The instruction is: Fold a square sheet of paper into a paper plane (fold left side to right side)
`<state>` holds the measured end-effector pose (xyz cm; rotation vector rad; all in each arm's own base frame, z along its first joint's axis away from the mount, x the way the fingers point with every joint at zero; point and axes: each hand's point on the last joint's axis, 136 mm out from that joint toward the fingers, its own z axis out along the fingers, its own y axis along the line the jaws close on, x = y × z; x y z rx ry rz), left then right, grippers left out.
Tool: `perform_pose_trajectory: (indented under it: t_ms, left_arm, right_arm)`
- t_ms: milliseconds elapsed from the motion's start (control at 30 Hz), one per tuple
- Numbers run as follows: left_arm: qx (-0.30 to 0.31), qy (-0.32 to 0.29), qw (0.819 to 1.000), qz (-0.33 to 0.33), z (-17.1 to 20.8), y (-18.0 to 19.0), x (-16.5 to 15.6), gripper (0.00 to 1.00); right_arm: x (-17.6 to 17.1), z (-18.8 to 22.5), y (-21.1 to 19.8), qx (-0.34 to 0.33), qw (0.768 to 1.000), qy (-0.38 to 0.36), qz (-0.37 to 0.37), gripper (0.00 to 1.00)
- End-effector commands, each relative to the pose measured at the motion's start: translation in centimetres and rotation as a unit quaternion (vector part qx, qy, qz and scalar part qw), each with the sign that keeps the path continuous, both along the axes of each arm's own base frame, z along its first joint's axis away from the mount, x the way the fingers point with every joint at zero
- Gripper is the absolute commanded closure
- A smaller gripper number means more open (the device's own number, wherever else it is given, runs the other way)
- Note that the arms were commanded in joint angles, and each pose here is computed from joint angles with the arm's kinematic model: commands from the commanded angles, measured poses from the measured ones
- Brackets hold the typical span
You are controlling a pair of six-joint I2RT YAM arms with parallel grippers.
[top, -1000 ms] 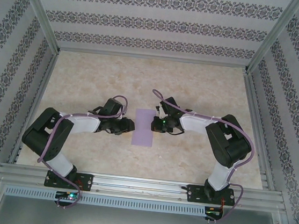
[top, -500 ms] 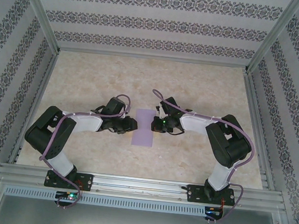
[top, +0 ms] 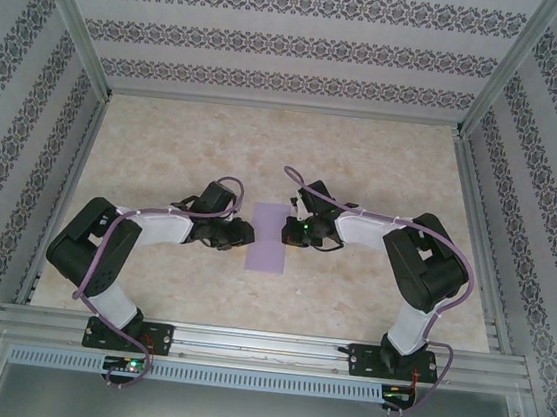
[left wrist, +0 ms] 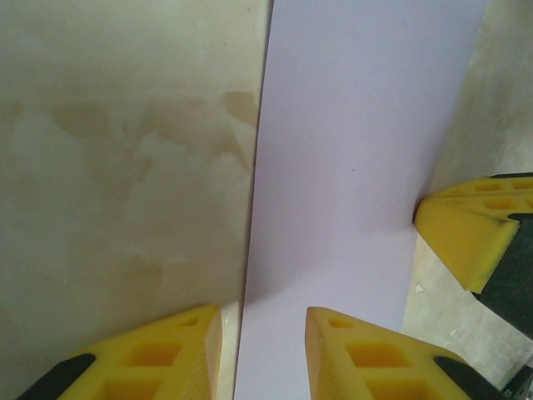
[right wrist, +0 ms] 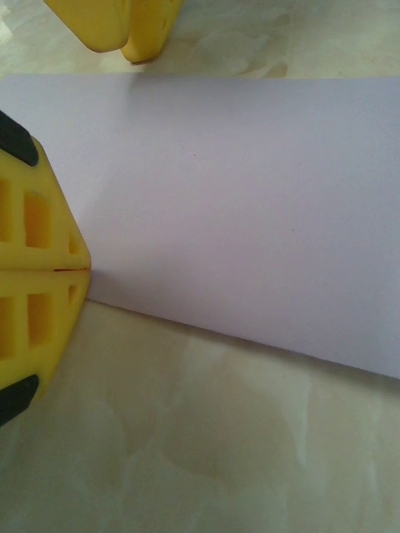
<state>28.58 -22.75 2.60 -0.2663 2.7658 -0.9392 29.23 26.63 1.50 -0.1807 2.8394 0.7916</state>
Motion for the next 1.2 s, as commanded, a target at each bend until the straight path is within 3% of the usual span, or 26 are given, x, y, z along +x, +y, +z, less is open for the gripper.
perform_pose_trajectory:
  t_ms: [0,400,800,1167]
  left_arm:
    - [0.001,0.004,1.000,-0.020,-0.1,-1.0,-0.3,0.69]
    - [-0.024,0.015,0.999,-0.034,-0.1,-2.6,-0.6,0.69]
    - [-0.062,-0.013,0.998,-0.014,1.3,-3.5,0.5,0.64]
    - [-0.040,-0.036,0.999,-0.006,2.0,-2.8,1.5,0.60]
  right_arm:
    - [-1.9,-2.8,-3.0,-0.061,0.997,0.040,-0.012,1.00]
    - [-2.0,-2.9,-3.1,-0.059,0.997,0.041,-0.013,1.00]
    - [-2.0,-2.8,-3.0,-0.057,0.997,0.041,-0.012,1.00]
    - [-2.0,-2.8,-3.0,-0.057,0.997,0.041,-0.011,1.00]
